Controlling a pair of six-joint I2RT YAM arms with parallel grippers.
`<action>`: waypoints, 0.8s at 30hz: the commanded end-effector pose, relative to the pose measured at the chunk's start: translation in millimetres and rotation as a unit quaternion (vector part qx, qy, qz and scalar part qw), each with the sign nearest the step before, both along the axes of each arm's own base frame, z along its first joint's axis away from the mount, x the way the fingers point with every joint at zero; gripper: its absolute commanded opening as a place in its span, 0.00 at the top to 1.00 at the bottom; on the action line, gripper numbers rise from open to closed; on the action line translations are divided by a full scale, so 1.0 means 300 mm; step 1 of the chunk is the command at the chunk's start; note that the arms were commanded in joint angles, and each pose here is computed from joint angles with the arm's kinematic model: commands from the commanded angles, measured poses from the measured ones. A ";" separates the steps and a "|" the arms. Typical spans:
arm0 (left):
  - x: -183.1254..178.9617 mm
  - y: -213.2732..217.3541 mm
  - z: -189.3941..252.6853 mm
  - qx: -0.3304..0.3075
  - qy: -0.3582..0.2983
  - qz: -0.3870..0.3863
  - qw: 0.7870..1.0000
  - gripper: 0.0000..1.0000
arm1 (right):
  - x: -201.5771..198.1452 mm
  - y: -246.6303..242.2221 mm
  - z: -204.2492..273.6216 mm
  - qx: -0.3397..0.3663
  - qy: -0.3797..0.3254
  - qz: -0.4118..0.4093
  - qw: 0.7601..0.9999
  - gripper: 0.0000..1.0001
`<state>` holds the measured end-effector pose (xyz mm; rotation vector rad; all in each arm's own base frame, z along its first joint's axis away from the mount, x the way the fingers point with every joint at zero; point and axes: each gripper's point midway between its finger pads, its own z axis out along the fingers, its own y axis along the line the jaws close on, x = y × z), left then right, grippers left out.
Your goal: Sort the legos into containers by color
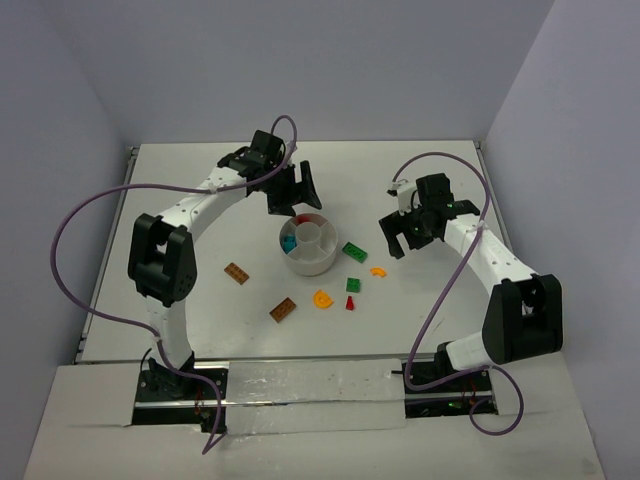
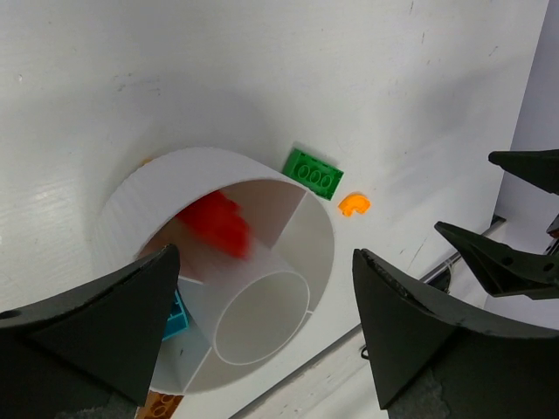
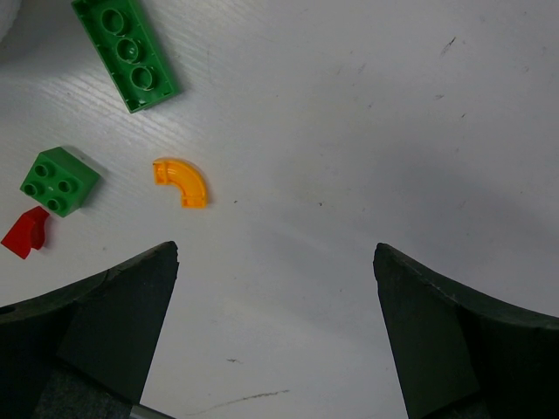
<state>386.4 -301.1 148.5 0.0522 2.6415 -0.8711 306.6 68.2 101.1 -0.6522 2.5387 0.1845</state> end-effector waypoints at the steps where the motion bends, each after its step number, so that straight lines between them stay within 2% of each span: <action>1: 0.024 -0.025 0.083 -0.018 -0.030 -0.010 0.999 0.09 | 0.041 -0.001 0.046 0.004 -0.019 -0.004 1.000 0.00; 4: 0.036 -0.024 0.122 -0.020 -0.050 -0.010 0.998 0.11 | 0.038 0.006 0.057 0.010 -0.022 -0.001 1.000 0.00; 8: 0.073 -0.016 0.250 -0.025 -0.116 -0.009 0.993 0.13 | 0.019 0.031 0.073 0.029 -0.019 0.013 0.999 0.00; 11: 0.117 0.037 0.438 -0.023 -0.221 0.003 0.975 0.16 | -0.022 0.078 0.091 0.056 -0.007 0.043 0.997 0.03; 14: 0.133 0.113 0.568 -0.027 -0.294 0.023 0.955 0.20 | -0.084 0.132 0.092 0.065 0.001 0.088 0.994 0.11; 16: 0.129 0.171 0.615 -0.026 -0.312 0.041 0.949 0.26 | -0.138 0.163 0.065 0.062 0.014 0.112 0.992 0.21; 19: 0.166 0.294 0.601 0.013 -0.311 0.083 0.947 0.28 | -0.240 0.257 0.036 0.062 0.038 0.168 0.983 0.34; 24: 0.210 0.512 0.606 0.056 -0.321 0.151 0.933 0.27 | -0.335 0.372 0.004 0.054 0.036 0.234 0.970 0.38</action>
